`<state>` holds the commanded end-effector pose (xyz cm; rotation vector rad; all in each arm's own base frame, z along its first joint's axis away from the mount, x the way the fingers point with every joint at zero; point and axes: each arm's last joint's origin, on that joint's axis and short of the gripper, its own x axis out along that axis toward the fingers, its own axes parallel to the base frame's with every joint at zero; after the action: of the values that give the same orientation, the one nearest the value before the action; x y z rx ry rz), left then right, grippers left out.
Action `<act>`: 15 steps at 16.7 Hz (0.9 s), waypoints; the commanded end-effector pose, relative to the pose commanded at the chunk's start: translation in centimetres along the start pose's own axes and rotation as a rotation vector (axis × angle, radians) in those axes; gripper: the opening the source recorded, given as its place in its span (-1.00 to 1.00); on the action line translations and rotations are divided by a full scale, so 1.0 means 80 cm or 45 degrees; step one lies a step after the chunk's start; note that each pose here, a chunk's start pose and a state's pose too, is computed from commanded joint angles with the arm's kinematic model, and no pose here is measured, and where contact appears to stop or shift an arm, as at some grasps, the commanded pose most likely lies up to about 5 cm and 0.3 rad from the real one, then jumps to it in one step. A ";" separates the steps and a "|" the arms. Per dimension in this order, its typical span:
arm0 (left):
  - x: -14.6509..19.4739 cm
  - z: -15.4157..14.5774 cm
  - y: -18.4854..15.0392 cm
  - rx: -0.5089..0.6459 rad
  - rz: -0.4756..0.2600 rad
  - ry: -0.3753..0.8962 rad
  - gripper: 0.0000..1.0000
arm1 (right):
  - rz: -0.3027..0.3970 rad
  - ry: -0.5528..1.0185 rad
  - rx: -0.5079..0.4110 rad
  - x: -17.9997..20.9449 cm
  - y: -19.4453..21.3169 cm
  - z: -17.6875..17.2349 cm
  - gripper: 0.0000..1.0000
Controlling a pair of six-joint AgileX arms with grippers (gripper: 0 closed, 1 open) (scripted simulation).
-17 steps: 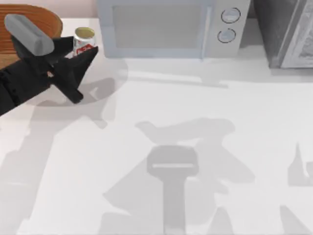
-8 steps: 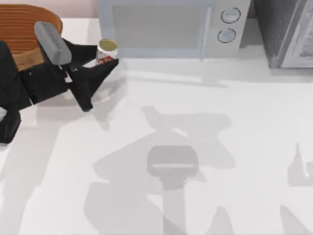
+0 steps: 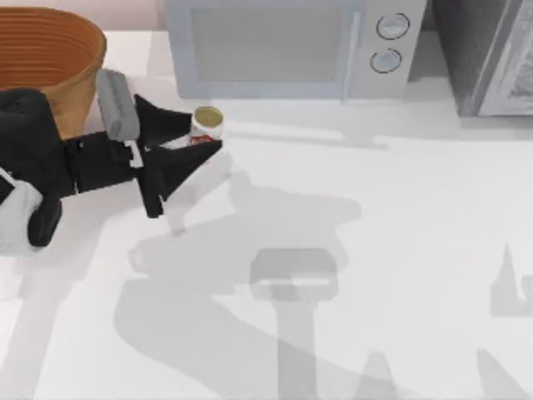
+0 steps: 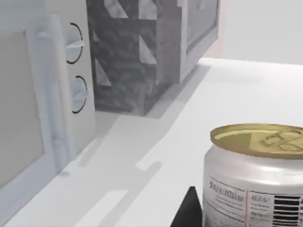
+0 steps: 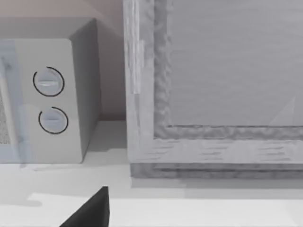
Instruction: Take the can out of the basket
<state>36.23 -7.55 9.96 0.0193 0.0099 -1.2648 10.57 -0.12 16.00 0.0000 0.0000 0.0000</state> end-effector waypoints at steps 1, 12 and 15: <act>0.002 -0.008 0.002 -0.002 -0.032 -0.001 -1.00 | 0.000 0.000 0.000 0.000 0.000 0.000 1.00; 0.019 -0.097 0.023 -0.010 -0.386 -0.022 -1.00 | 0.000 0.000 0.000 0.000 0.000 0.000 1.00; 0.020 -0.102 0.025 -0.008 -0.415 -0.025 -1.00 | 0.000 0.000 0.000 0.000 0.000 0.000 1.00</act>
<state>38.62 -8.29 1.80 0.0000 0.0000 -1.5908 10.57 -0.12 16.00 0.0000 0.0000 0.0000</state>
